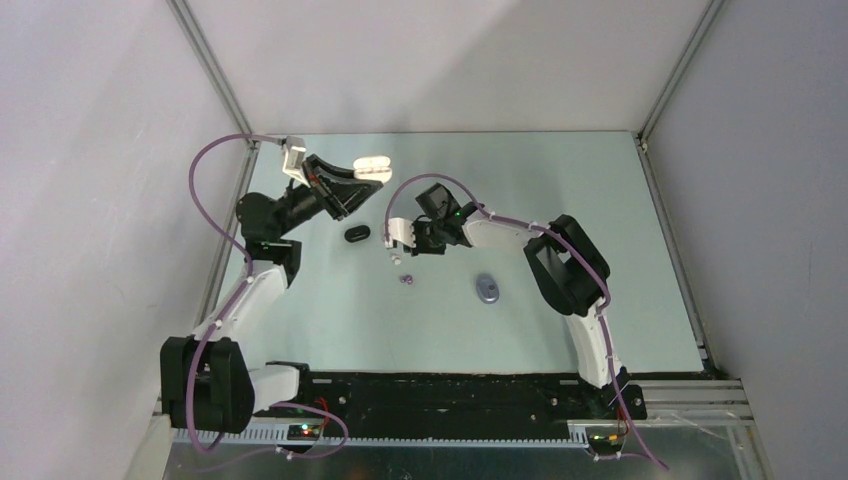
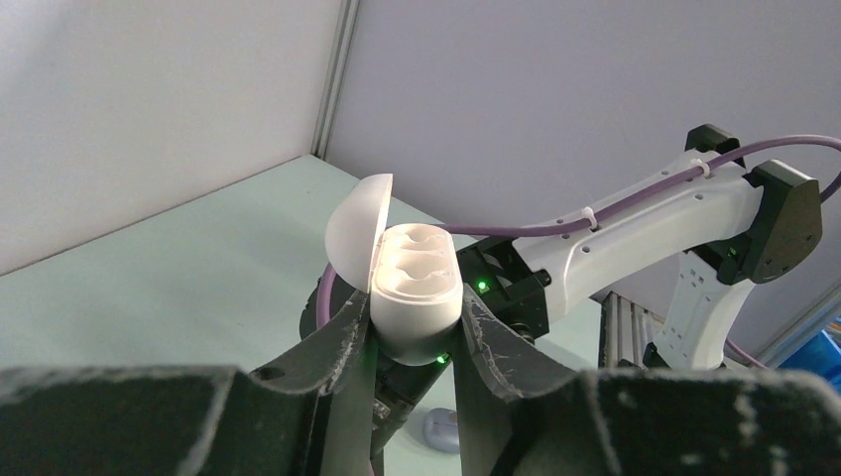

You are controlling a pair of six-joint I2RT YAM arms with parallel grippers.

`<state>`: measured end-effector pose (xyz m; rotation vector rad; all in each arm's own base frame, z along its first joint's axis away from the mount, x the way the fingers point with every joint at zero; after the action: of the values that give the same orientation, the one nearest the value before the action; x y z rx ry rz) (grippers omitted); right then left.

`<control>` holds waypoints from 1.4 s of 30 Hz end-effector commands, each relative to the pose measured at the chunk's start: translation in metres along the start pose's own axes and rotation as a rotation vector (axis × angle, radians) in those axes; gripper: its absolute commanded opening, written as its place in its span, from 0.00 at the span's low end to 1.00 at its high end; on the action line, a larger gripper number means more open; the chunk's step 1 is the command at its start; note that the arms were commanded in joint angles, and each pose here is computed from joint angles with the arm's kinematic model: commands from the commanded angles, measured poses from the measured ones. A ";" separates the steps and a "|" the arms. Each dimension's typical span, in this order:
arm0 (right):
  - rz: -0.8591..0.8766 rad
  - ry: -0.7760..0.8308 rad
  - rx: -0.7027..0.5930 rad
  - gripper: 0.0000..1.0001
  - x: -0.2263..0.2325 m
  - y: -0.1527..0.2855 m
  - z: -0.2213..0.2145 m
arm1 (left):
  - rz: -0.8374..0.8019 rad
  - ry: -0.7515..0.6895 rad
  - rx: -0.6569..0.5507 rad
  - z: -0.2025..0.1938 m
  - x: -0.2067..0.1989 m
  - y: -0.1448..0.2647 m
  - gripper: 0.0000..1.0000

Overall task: Insert the wireless bluetooth earbuds into the charging case
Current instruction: Pick up the left earbud from the center of the board, then insert the left earbud at the center of the board.

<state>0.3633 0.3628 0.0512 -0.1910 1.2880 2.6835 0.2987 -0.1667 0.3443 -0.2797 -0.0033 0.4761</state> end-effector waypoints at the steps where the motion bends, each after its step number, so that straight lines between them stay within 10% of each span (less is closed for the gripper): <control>1: -0.048 -0.011 -0.050 0.13 -0.012 0.012 0.020 | -0.028 -0.065 -0.026 0.012 -0.011 0.000 0.00; 12: 0.141 -0.428 -0.338 0.00 0.004 0.201 0.071 | -0.187 -0.173 0.002 -0.002 -0.007 -0.011 0.00; 18: 0.114 -0.350 -0.581 0.00 -0.008 0.281 0.160 | -0.290 -0.225 0.026 -0.008 -0.007 -0.014 0.00; 42: 0.207 -0.172 -0.736 0.00 0.007 0.265 0.248 | -0.424 -0.300 0.059 -0.011 -0.026 -0.017 0.00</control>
<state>0.2972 0.3903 0.3838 0.1895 0.3117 3.1094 0.2898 -0.1914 0.3172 -0.1280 -0.2187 0.1207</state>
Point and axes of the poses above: each gripper's point midway between its finger pads, its own y axis back along the fingers, its own x axis along the line the jaws close on, z = x × y, the point moved 2 cm from there along y, back along the fingers, and after that the axes turned 15 degrees about -y, right-handed, at the moved point
